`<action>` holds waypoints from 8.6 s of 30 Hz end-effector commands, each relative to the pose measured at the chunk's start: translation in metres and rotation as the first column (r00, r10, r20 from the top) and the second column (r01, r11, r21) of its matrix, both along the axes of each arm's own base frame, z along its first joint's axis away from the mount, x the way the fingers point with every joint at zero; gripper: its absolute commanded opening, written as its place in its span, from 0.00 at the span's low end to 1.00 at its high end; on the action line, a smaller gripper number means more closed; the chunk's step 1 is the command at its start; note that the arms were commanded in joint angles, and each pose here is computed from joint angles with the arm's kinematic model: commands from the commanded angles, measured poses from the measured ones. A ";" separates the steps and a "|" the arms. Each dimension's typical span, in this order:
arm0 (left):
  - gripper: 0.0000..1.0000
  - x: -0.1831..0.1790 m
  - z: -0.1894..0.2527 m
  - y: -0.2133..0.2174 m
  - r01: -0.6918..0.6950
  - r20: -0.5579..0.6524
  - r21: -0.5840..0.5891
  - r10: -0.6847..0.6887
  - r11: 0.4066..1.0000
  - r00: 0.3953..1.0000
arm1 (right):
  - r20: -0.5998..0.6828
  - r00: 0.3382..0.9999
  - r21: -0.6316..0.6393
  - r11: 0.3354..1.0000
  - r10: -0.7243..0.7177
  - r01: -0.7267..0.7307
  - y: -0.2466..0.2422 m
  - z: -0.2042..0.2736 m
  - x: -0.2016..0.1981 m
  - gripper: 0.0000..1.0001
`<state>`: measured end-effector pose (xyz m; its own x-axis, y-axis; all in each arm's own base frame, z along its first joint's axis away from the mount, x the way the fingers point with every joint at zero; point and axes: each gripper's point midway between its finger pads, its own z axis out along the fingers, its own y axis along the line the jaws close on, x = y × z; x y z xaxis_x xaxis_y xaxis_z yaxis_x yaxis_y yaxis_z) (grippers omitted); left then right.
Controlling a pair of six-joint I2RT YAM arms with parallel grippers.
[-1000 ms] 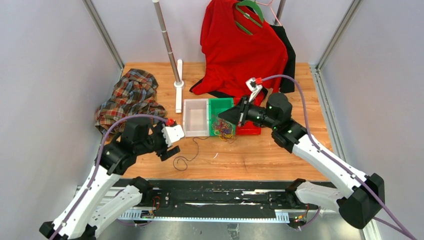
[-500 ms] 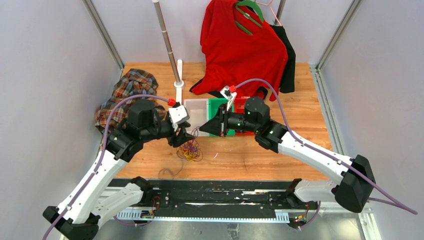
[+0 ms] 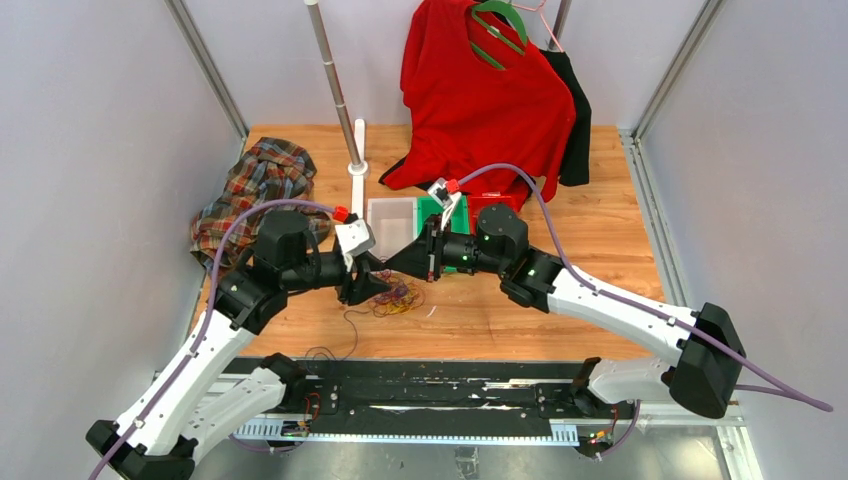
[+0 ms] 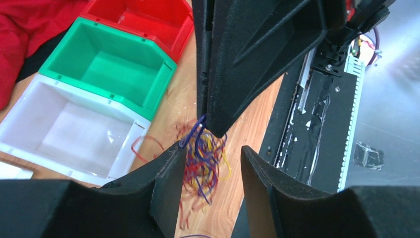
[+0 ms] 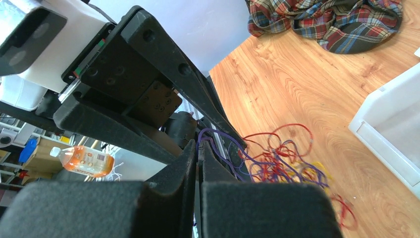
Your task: Untangle the cables
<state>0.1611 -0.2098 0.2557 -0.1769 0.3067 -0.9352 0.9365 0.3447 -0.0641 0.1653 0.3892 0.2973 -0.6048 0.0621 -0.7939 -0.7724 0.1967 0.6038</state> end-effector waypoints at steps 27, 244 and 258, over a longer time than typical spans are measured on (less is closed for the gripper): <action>0.01 0.006 0.059 0.004 -0.087 0.056 -0.092 0.093 0.992 0.994 | 0.220 0.943 -0.092 0.957 -0.249 0.274 -0.029 -0.017 0.022 0.55; 0.00 0.014 0.261 0.002 0.029 0.504 -0.244 0.102 0.969 0.858 | 0.549 0.781 -0.202 0.860 -0.297 0.469 -0.067 -0.002 0.051 0.70; 0.00 0.021 0.213 -0.009 0.039 0.423 -0.188 0.045 0.981 0.905 | 0.483 0.863 -0.031 0.982 -0.147 0.184 -0.013 0.060 0.044 0.74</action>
<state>0.1871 -0.2152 0.4687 0.2347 0.1277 -0.9636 0.8795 0.3944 0.2664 0.2159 0.3518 0.3464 -0.1107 0.0131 -0.9938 -0.8685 0.4848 0.1031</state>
